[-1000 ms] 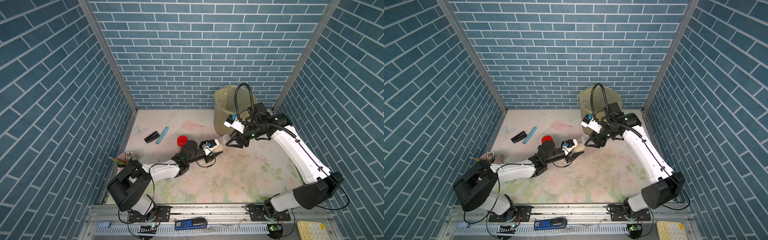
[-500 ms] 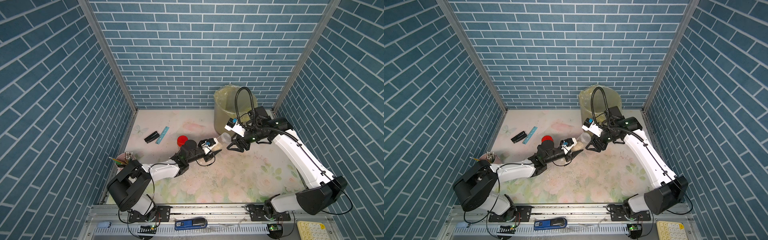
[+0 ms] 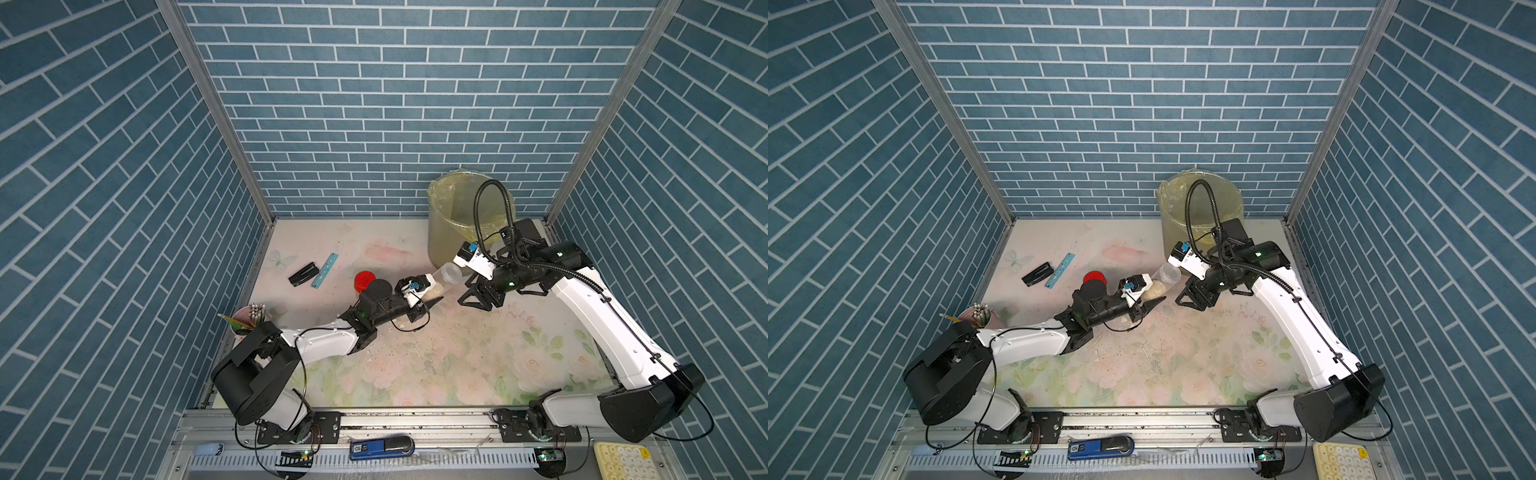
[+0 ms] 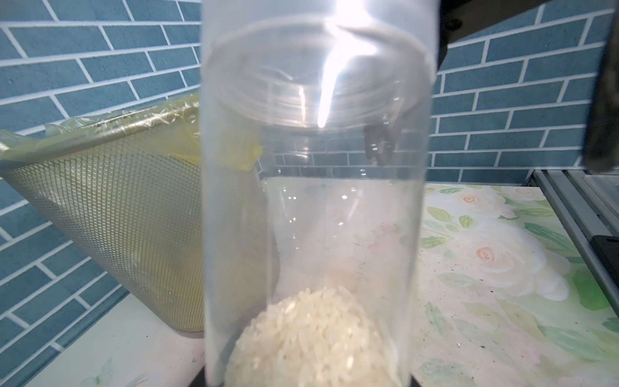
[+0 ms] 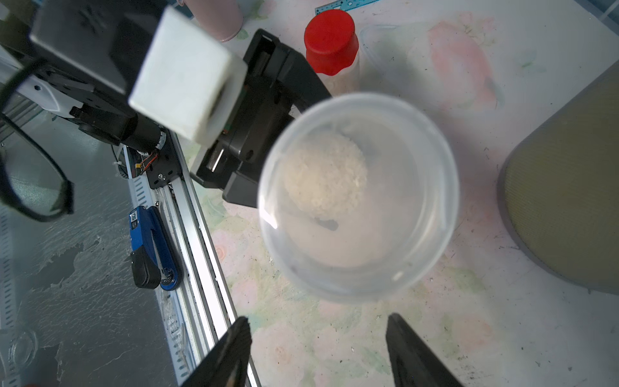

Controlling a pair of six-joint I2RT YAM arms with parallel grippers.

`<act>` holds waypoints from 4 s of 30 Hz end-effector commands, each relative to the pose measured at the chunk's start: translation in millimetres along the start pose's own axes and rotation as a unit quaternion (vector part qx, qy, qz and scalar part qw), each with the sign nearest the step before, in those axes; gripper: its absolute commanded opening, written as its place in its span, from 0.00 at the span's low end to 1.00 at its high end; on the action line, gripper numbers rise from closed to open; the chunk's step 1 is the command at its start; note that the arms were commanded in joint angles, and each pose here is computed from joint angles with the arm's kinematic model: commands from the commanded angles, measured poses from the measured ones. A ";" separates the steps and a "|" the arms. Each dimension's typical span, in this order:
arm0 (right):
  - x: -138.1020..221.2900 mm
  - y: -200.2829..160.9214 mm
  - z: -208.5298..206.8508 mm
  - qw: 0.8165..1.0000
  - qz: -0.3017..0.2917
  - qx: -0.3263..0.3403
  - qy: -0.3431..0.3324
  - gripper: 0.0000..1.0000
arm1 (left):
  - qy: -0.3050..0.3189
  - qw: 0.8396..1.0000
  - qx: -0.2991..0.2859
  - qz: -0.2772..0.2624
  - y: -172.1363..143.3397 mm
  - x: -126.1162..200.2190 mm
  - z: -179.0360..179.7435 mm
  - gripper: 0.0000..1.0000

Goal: Empty moldy rice from jars
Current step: Unscrew the lid from the jar.

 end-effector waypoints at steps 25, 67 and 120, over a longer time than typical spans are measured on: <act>49.7 37.0 -0.9 0.810 -0.169 -0.546 -0.128 0.85 | 0.088 0.991 -0.102 0.006 -1.9 -10.2 13.0 0.12; -22.1 37.1 -8.0 0.816 -0.095 -0.566 -0.075 0.77 | 0.092 0.988 -0.121 0.013 3.9 -0.9 6.7 0.15; 29.9 47.6 9.6 0.996 -0.049 -0.066 0.045 0.25 | -0.017 0.999 -0.037 0.020 -16.3 -6.3 -23.1 0.05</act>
Point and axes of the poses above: each gripper's point midway between its finger pads, its own x axis back along the fingers, its own z axis along the line the jaws close on, y = z × x, the point moved 4 cm from there along x, back along the fingers, and after that the axes turned 4 degrees about x, right-handed, at the moved point
